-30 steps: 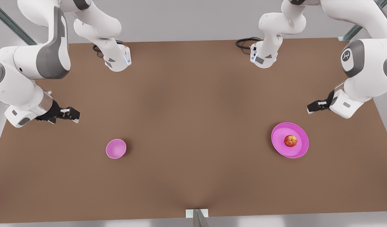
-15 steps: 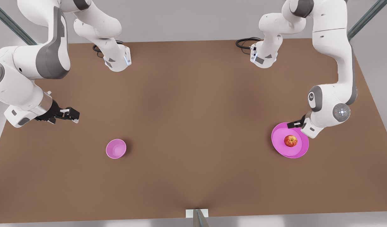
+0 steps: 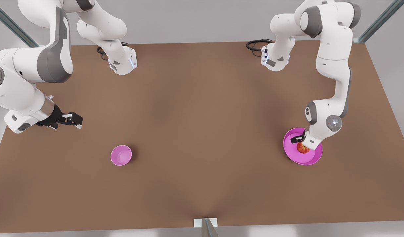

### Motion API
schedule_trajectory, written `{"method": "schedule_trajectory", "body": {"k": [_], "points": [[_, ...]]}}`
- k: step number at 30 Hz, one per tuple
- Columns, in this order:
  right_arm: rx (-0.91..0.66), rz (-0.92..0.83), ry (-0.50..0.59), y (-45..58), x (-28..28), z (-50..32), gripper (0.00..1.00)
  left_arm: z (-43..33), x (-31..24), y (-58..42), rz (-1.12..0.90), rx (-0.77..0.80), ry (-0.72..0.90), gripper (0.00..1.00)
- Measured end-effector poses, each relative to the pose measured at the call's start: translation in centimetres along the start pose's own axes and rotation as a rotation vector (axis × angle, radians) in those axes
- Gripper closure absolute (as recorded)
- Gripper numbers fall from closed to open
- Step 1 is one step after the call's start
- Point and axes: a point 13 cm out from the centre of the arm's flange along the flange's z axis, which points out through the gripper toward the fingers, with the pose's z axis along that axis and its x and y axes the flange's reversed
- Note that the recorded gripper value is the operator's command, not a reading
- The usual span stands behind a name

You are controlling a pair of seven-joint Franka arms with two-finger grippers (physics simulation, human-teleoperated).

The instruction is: Use the left arm to pick up the apple from the plate, transfer it to the gripper of the right arm, and then use the right arm to place it into the bowl

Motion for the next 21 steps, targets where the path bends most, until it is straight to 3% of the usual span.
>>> {"method": "schedule_trajectory", "body": {"k": [16, 19, 21], "points": [[0.0, 0.003, 0.002, -0.2, 0.0, 0.1, 0.0, 0.3, -3.2, 0.1, -0.008, 0.004, -0.102, 0.0], [0.0, 0.002, 0.002, -0.2, 0.0, 0.1, 0.0, 0.7, -3.2, 0.1, -0.009, 0.003, -0.102, 0.16], [0.0, 0.002, 0.002, -0.2, 0.0, 0.1, 0.0, 1.0, -3.1, 0.1, -0.009, 0.002, -0.101, 0.19]]}}
